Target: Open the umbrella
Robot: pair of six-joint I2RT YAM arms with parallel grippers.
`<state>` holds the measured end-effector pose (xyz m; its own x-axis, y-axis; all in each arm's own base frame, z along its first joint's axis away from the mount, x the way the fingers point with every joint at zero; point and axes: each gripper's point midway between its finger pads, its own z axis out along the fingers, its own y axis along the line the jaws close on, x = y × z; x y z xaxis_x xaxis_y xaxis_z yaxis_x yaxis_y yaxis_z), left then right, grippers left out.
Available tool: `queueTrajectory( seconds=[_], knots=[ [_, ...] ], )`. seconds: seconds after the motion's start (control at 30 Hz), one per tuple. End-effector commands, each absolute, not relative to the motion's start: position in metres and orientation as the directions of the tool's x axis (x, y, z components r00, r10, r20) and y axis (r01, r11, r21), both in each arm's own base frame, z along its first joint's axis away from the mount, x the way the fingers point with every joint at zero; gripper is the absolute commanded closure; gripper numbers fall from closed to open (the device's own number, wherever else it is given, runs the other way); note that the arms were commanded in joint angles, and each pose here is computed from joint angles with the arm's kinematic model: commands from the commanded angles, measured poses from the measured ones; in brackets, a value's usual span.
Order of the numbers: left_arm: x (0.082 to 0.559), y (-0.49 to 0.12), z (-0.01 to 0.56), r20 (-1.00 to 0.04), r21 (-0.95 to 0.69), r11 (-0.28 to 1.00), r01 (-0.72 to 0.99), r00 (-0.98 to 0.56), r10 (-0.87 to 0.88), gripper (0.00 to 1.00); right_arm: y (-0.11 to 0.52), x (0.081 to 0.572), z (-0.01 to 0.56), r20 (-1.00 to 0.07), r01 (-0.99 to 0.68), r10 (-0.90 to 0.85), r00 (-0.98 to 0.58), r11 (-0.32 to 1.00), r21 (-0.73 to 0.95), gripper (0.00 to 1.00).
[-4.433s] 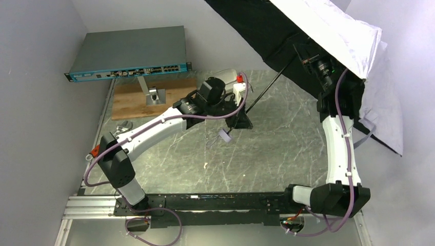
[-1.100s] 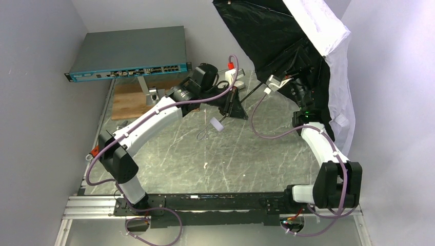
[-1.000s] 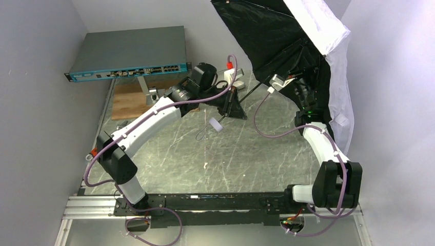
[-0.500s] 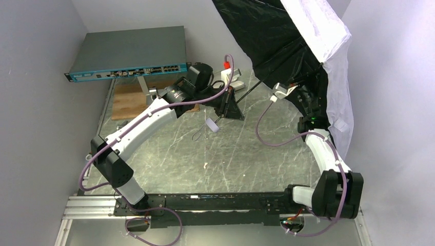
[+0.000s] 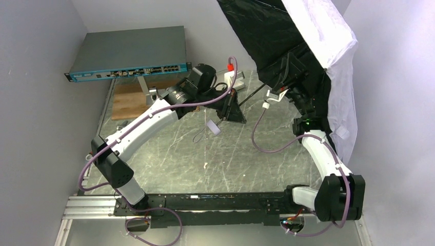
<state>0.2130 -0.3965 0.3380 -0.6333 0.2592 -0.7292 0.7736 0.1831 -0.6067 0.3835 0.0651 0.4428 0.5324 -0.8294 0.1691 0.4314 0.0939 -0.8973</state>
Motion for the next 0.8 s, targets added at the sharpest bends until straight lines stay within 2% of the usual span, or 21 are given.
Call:
queueTrajectory(
  seconds=[0.0,0.43,0.57,0.67,0.7,0.73,0.77],
  knots=[
    [0.208,-0.402,0.395,-0.876,-0.448,0.054,0.893,-0.45,0.171,1.0,0.065,0.39,0.466,0.2,0.487,-0.849,0.49,0.076,-0.87,0.54],
    [0.202,-0.382,0.382,-0.875,-0.435,0.108,0.894,-0.448,0.186,1.0,0.004,0.417,0.485,0.166,0.52,-0.919,0.358,0.049,-0.853,0.76],
    [0.201,-0.38,0.378,-0.872,-0.436,0.113,0.893,-0.45,0.191,1.0,0.0,0.419,0.481,0.163,0.51,-0.916,0.367,0.052,-0.858,0.8],
    [0.202,-0.383,0.379,-0.875,-0.433,0.101,0.896,-0.444,0.192,1.0,0.004,0.419,0.474,0.168,0.498,-0.908,0.384,0.051,-0.865,1.0],
    [0.203,-0.383,0.379,-0.877,-0.43,0.098,0.898,-0.441,0.192,1.0,0.004,0.419,0.472,0.168,0.496,-0.907,0.387,0.051,-0.867,1.0],
    [0.202,-0.383,0.379,-0.88,-0.423,0.09,0.902,-0.432,0.196,0.97,0.003,0.42,0.472,0.167,0.498,-0.907,0.386,0.052,-0.866,1.0],
    [0.201,-0.382,0.378,-0.884,-0.412,0.087,0.907,-0.421,0.203,0.88,0.003,0.42,0.474,0.164,0.503,-0.909,0.383,0.056,-0.863,1.0]
  ],
)
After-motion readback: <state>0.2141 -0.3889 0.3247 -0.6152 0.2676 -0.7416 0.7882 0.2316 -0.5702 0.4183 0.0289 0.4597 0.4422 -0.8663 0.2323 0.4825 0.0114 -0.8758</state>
